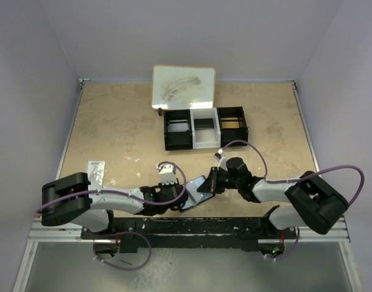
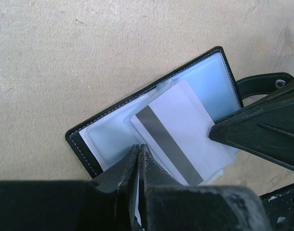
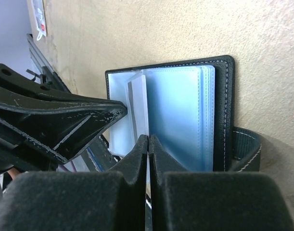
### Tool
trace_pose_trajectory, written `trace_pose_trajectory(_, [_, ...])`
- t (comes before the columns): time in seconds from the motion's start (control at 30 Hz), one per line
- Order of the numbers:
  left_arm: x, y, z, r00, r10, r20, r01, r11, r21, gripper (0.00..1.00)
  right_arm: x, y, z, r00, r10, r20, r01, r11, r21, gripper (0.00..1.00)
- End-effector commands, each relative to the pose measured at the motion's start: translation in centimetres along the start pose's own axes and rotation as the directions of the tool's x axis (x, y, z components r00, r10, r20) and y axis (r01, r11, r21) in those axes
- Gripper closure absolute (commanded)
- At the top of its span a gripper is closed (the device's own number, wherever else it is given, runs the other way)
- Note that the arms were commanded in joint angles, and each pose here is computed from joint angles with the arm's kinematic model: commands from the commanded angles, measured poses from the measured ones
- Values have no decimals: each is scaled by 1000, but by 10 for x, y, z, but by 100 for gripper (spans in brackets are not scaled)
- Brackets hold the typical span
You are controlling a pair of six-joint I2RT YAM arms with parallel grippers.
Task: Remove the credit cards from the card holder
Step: Remove the credit card from the card holder.
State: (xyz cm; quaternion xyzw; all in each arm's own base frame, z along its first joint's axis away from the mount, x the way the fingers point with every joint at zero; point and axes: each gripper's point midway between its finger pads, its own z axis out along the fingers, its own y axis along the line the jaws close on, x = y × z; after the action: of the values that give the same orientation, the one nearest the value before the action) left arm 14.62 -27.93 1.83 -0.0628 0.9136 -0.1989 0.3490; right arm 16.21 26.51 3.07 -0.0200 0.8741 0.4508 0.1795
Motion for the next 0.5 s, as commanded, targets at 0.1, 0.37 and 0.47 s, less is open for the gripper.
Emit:
trace_pose_trajectory(0.1, [11,48,1,992,120,-36,-125,980,-157,99,-7,-12,0,998,19,65,-21,999,29,100])
trace_pose_trajectory(0.37, [8,48,-2,994,110,-26,-112,981,-156,100,4,-9,-1,999,-8,37,10,999,-35,100])
trace_pose_trajectory(0.47, [8,47,-2,993,118,-32,-121,981,-151,100,16,-5,-1,999,-35,-29,33,997,-72,90])
